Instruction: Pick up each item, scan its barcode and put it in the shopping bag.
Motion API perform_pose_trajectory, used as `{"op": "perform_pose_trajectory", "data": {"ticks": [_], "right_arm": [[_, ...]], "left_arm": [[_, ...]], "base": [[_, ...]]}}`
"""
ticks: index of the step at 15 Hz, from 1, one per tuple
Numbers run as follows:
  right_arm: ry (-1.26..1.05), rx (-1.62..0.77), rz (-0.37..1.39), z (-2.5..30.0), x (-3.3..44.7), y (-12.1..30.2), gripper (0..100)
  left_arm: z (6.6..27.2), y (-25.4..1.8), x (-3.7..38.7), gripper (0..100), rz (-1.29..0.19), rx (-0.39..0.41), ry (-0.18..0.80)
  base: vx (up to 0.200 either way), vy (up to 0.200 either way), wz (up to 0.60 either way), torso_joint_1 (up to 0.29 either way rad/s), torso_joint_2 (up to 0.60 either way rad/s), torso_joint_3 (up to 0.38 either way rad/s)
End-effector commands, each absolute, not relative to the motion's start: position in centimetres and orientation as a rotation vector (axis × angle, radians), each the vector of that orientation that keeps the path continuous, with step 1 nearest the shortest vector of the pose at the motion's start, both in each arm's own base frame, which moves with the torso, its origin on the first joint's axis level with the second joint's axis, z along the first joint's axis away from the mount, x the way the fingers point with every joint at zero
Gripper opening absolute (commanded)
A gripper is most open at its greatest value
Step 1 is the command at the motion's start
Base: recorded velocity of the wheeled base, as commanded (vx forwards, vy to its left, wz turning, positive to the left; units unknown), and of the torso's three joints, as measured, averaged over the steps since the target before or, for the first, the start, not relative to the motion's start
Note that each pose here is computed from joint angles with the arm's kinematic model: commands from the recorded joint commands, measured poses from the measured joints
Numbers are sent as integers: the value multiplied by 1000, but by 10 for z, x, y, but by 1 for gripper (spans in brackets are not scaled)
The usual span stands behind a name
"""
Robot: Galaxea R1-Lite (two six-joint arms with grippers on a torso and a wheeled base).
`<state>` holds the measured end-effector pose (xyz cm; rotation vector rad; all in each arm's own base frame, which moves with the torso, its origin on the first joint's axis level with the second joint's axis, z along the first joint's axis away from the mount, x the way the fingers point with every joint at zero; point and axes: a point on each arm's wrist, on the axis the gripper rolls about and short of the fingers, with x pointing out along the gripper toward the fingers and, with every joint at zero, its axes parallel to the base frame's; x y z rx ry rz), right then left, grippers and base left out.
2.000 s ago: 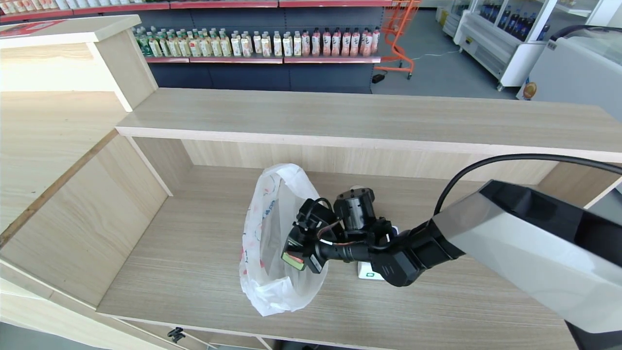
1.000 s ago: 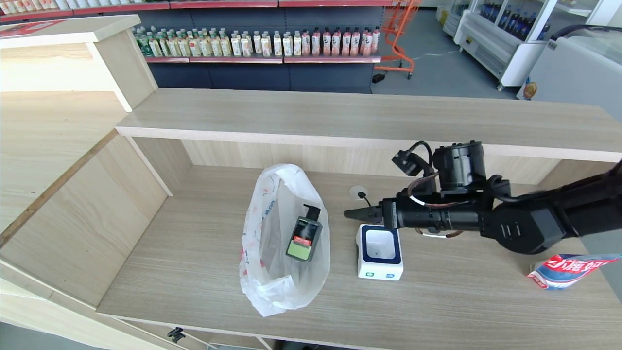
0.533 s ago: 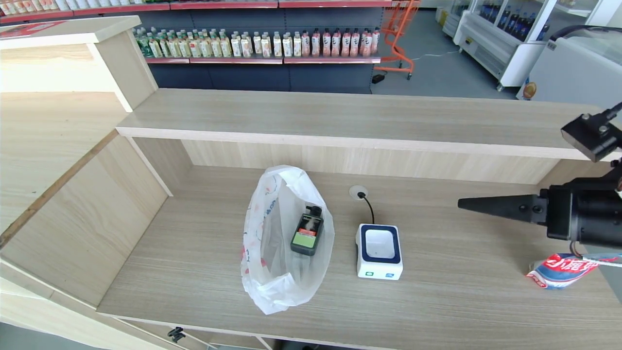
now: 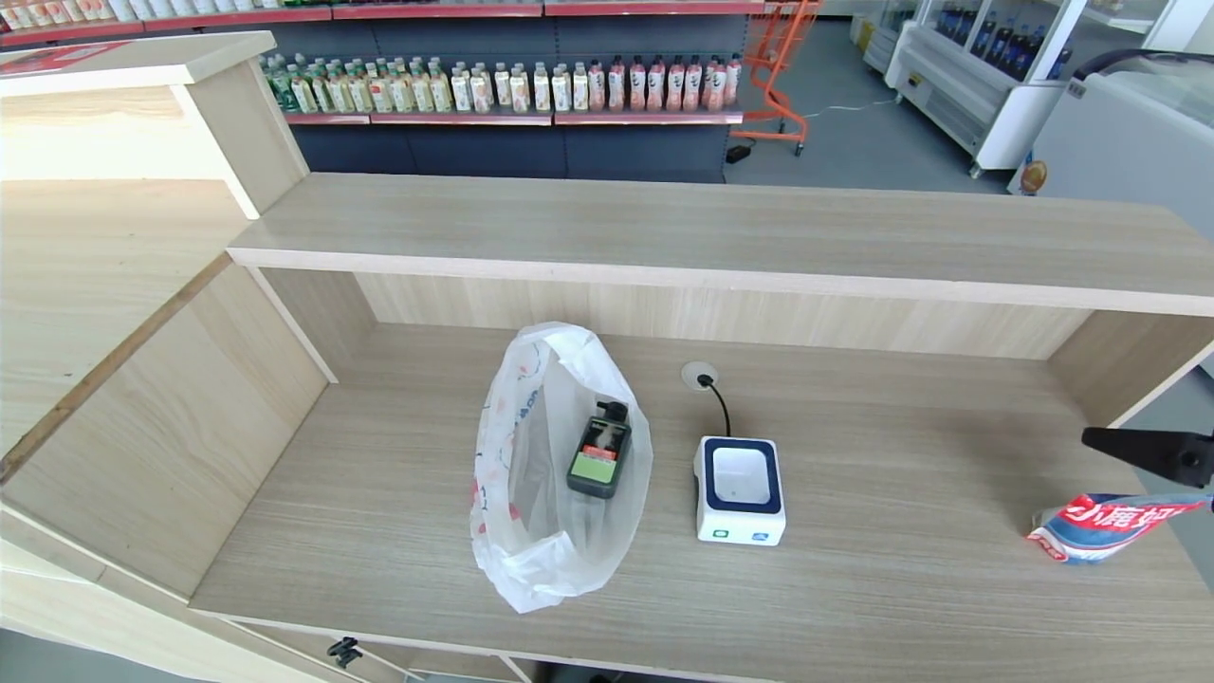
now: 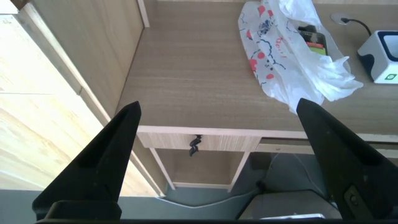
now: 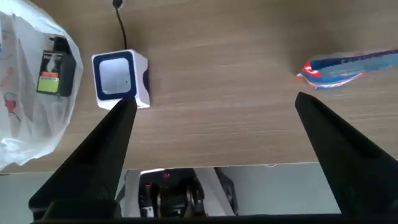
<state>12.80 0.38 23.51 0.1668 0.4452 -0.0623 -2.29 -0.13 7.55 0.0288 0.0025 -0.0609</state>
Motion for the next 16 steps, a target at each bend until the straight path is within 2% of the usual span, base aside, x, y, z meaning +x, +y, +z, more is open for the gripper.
{"op": "perform_pose_trajectory", "data": {"ticks": [1,8,13,16], "right_arm": [[406,183,-149,239,119,-8,100],[423,192,-199,232,115,-12,100],[452,192,-202,225,115,-12,100],[480,192,-204,216,113,-12,100]], "left_arm": [[75,-1,-23,100,-60,29,2],[75,-1,-23,100,-61,29,2],[75,-1,-23,100,-61,29,5],[75,-1,-23,100,-61,28,2]], "base": [[0,0,0,0,0,0],[0,0,0,0,0,0],[0,-200,0,-1,1,2],[0,0,0,0,0,0]]}}
